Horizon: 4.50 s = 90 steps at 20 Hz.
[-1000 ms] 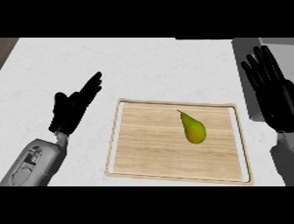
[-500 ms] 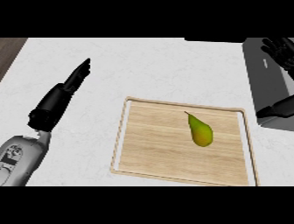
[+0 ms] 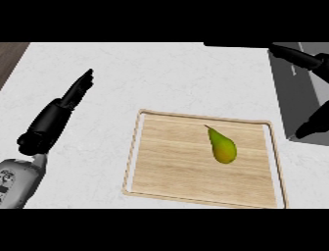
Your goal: Pick the pear from the tray and place it in the cardboard box
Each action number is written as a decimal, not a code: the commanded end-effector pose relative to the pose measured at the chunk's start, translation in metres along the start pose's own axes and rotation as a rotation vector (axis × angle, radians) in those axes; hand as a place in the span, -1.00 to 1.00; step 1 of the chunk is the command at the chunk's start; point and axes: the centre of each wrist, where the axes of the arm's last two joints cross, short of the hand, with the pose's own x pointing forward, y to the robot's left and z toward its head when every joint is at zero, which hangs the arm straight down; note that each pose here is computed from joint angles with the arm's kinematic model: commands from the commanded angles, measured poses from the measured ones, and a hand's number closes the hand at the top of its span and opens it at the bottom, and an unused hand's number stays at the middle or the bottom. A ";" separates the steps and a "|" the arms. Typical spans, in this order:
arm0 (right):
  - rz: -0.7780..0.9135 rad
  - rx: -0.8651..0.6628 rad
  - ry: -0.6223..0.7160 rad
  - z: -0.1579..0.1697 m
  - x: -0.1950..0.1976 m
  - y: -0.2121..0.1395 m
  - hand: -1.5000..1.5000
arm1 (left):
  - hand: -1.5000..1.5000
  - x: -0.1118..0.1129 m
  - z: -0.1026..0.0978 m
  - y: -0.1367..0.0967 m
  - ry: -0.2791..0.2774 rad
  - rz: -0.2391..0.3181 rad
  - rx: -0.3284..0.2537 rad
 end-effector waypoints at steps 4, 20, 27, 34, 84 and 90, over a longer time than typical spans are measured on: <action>0.260 0.323 0.052 -0.060 0.045 0.018 -1.00 | 0.00 0.002 0.003 0.006 0.005 -0.013 0.008; 0.409 0.539 0.235 -0.100 0.099 0.082 -1.00 | 0.00 -0.009 0.019 0.020 0.010 -0.010 0.046; 0.438 0.528 0.254 -0.091 0.107 0.096 -1.00 | 0.00 -0.001 0.001 0.015 0.022 -0.001 0.047; 0.467 0.506 0.296 -0.110 0.089 0.099 -1.00 | 0.00 -0.009 0.013 0.004 0.010 -0.005 0.016; 0.594 0.371 0.036 -0.113 0.009 0.198 1.00 | 0.00 0.000 0.017 0.010 0.017 0.007 0.037; 0.594 0.441 -0.396 -0.005 -0.021 0.182 1.00 | 0.00 -0.007 0.022 0.023 0.055 -0.014 0.087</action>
